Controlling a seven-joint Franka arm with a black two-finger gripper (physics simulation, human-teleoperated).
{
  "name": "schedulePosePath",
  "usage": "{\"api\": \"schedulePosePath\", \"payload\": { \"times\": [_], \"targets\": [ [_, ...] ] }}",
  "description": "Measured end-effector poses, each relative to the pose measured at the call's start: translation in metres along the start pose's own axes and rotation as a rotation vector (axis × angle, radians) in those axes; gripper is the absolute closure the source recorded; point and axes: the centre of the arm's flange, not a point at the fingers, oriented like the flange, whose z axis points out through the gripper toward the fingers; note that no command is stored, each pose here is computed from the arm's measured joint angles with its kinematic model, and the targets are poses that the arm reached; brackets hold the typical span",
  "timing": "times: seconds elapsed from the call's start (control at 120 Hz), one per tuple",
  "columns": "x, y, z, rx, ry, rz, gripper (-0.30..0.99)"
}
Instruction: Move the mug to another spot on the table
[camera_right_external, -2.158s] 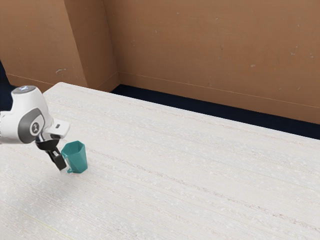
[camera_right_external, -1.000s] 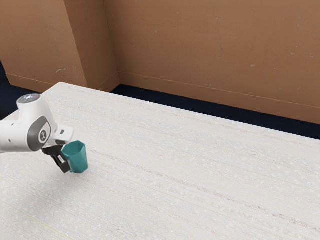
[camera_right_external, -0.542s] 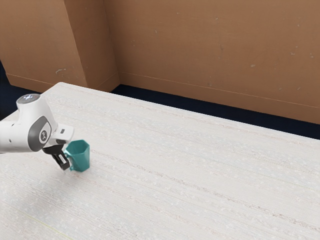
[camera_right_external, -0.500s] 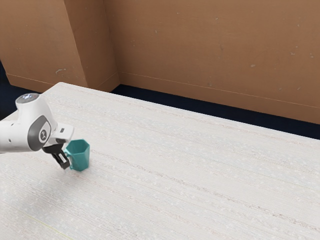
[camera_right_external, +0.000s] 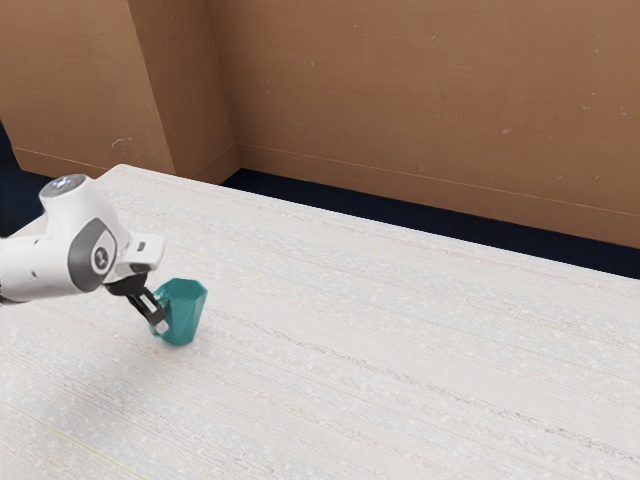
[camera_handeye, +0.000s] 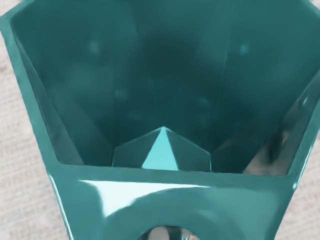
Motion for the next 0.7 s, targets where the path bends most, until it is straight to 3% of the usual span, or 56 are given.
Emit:
{"api": "schedulePosePath", "payload": {
  "times": [0.3, 0.5, 0.7],
  "targets": [
    [0.03, 0.031, -0.01, 0.006, 0.086, 0.023, 0.71],
    [0.034, 0.038, -0.01, 0.021, 0.153, -0.025, 0.72],
    [0.033, 0.048, -0.004, 0.025, 0.179, -0.047, 0.73]
  ]
}}
